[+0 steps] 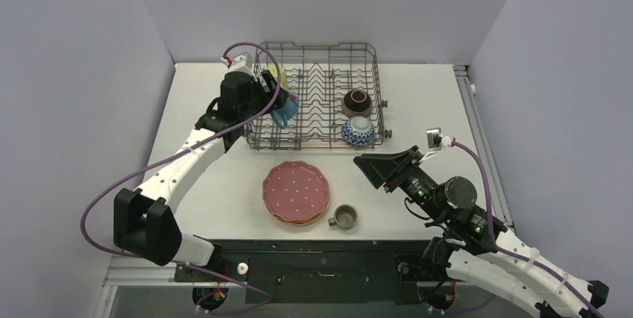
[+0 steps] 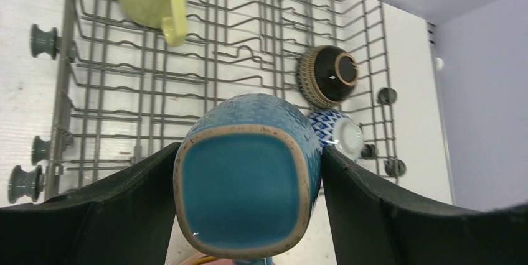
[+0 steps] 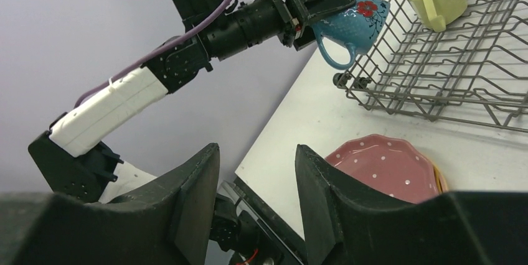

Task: Load the mixed dishes into the dish rack
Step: Turn the cup upside down in the dish rack.

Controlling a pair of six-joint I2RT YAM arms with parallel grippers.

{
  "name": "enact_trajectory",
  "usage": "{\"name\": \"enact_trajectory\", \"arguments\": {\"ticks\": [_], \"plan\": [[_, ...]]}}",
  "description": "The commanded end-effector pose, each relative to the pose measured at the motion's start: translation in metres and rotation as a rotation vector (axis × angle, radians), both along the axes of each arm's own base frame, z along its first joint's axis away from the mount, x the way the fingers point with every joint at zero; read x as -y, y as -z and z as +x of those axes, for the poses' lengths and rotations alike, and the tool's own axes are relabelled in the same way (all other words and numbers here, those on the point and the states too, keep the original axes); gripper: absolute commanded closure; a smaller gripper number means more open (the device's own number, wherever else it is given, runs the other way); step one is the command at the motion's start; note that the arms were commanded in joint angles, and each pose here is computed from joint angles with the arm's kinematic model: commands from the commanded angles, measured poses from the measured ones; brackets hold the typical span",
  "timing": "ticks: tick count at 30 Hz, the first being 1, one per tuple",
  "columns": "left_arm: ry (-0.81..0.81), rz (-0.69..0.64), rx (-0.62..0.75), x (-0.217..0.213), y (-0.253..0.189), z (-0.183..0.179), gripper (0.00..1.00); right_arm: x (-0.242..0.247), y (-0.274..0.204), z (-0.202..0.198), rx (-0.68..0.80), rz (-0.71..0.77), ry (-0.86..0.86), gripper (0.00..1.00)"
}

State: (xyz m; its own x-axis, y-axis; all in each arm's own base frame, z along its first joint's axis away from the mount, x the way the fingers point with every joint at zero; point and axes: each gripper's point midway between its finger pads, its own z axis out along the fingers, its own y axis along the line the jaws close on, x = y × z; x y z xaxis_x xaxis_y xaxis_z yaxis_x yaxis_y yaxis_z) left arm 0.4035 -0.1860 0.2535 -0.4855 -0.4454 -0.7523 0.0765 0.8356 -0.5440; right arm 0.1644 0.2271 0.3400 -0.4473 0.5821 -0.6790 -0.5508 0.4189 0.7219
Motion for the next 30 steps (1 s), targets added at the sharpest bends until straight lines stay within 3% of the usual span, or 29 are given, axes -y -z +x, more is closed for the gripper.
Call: {"name": "enact_trajectory", "arguments": {"ticks": [1,20,30], "plan": [[-0.148,0.066,0.073,-0.02,-0.026,0.035,1.0,0.01,-0.009,-0.001,0.033,-0.026,0.025,0.56],[-0.481,0.274,-0.052,-0.037,0.041,0.097,1.0,0.036,-0.003,-0.005,0.049,-0.103,0.083,0.55],[-0.565,0.373,-0.084,-0.041,0.065,0.127,1.0,0.046,-0.002,-0.007,0.05,-0.133,0.107,0.55]]}}
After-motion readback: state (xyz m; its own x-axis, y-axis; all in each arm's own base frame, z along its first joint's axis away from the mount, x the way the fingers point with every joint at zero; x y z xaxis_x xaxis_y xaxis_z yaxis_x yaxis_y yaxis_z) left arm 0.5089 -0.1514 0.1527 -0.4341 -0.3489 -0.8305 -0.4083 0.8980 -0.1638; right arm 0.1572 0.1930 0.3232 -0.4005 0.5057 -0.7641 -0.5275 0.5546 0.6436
